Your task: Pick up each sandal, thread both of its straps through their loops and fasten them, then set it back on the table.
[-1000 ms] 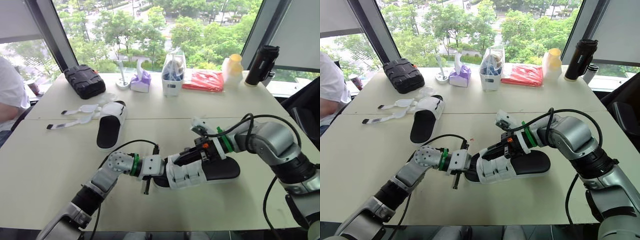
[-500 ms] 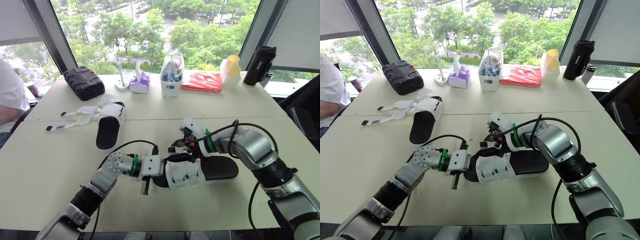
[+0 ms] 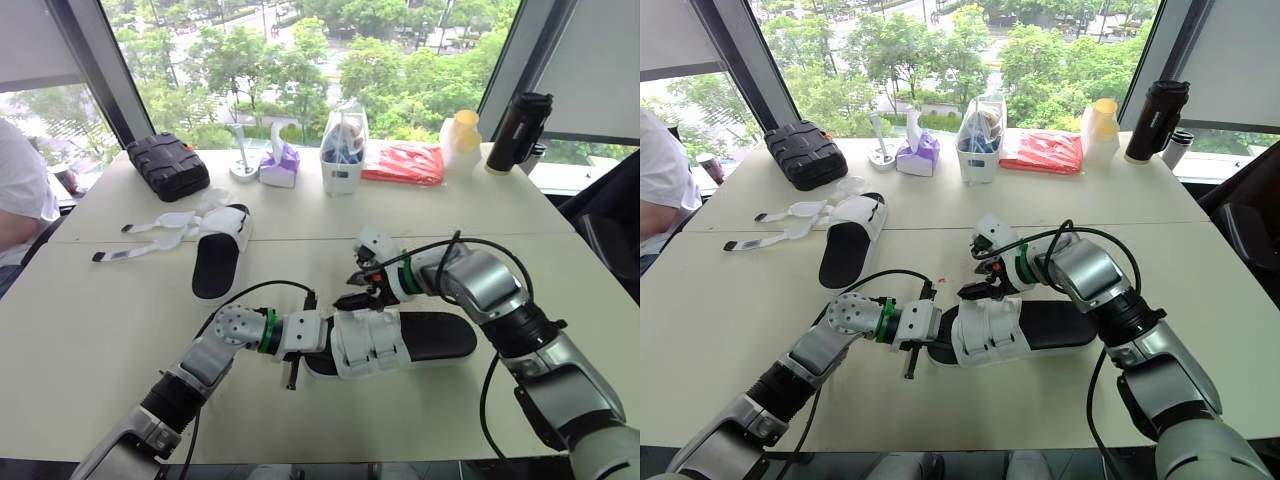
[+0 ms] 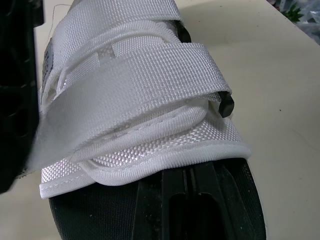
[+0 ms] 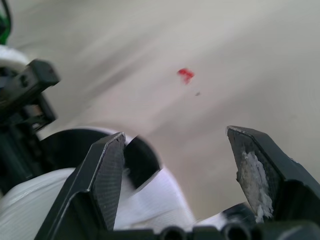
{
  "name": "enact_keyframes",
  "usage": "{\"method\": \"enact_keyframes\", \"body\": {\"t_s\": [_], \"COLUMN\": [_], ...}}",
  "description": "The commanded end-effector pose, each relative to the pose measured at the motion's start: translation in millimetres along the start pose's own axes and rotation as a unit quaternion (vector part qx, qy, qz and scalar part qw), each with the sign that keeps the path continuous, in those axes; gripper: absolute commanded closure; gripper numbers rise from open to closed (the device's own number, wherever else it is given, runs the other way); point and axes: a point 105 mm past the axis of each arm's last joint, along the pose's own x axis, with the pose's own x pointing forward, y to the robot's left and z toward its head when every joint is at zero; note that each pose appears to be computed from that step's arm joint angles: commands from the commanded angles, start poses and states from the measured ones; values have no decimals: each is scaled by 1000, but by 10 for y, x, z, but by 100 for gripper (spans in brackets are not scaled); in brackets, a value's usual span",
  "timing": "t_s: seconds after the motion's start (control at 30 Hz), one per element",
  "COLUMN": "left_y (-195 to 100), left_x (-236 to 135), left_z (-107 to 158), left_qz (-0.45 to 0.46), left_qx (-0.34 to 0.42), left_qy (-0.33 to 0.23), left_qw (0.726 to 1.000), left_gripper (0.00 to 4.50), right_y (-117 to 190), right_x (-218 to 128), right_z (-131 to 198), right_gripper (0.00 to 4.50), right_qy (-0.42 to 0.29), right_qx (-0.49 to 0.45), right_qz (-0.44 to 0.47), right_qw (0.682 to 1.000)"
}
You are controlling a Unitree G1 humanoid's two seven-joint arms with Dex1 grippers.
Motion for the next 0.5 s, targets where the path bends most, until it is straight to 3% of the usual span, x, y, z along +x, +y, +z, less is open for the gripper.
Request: {"method": "enact_keyframes", "body": {"t_s": [0.03,0.5], "left_y": [-454,-463], "left_x": [59,79], "left_z": [-604,-590], "left_qz": [-63,-62], "left_qx": [-91,-88], "left_qy": [106,103], "left_qw": [988,989], "left_gripper": [450,450], "right_y": [179,164], "right_x": [-177,-132], "right_z": [277,85], "right_gripper": [102,102], "right_qy": [-36,9], "right_qx": [31,18], "right_qz": [68,68], "right_qw": [997,997]}}
